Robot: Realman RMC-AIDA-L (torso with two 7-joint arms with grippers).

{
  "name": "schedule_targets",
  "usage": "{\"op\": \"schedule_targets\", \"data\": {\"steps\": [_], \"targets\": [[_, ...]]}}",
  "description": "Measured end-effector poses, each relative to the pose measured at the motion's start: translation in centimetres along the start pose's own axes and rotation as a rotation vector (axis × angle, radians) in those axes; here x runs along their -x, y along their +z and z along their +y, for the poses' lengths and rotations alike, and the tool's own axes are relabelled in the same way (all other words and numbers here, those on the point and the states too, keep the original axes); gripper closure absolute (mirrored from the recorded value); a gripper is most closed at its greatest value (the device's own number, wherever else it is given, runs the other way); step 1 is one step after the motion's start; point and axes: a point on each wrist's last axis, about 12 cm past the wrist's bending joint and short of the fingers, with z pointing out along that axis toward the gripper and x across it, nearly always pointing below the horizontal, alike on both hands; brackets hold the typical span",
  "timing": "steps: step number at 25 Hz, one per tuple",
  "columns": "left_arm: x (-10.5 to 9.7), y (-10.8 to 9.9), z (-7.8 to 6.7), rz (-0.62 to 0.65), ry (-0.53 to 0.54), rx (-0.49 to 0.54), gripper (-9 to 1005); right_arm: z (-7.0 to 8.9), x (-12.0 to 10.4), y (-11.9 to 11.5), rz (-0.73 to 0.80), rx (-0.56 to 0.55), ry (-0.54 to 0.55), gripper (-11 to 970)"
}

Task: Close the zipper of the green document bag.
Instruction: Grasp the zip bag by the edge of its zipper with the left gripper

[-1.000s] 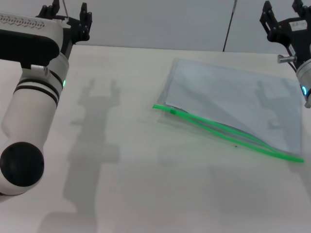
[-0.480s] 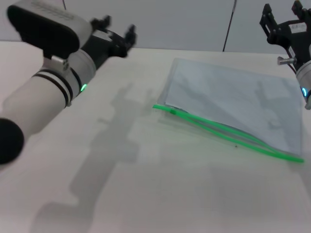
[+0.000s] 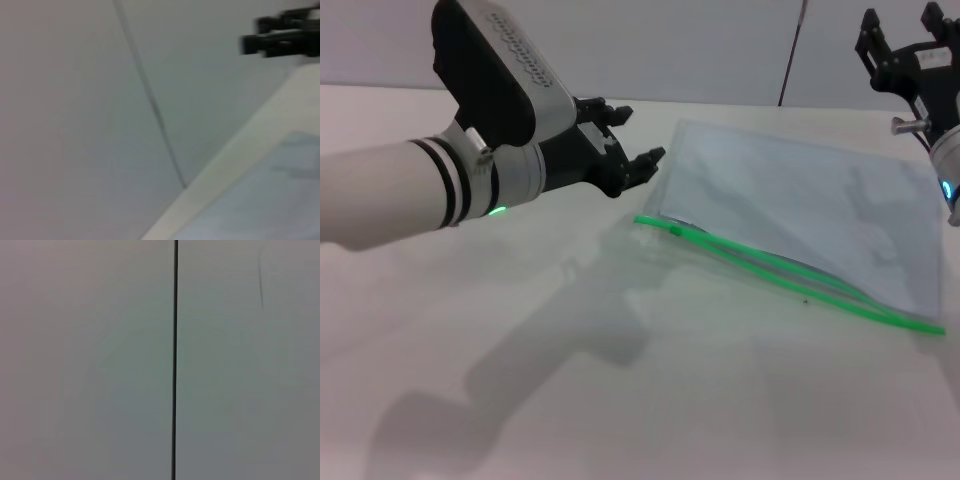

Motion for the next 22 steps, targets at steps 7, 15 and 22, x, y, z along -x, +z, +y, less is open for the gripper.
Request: {"op": "schedule_targets", "data": {"steps": [7, 15, 22], "targets": [[1.3, -0.6, -1.0, 0.079, 0.171, -0.085, 391, -0.1, 0.0, 0.1, 0.005, -0.002, -0.002, 251], [1.3, 0.1, -2.1, 0.214, 0.281, -0.108, 389, -0.3, -0.2, 0.0, 0.012, -0.004, -0.006, 251], [1.5, 0.5, -2.5, 0.263, 0.345, -0.143, 387, -0.1, -0.3, 0.3, 0.038, 0.001, -0.002, 252]]}}
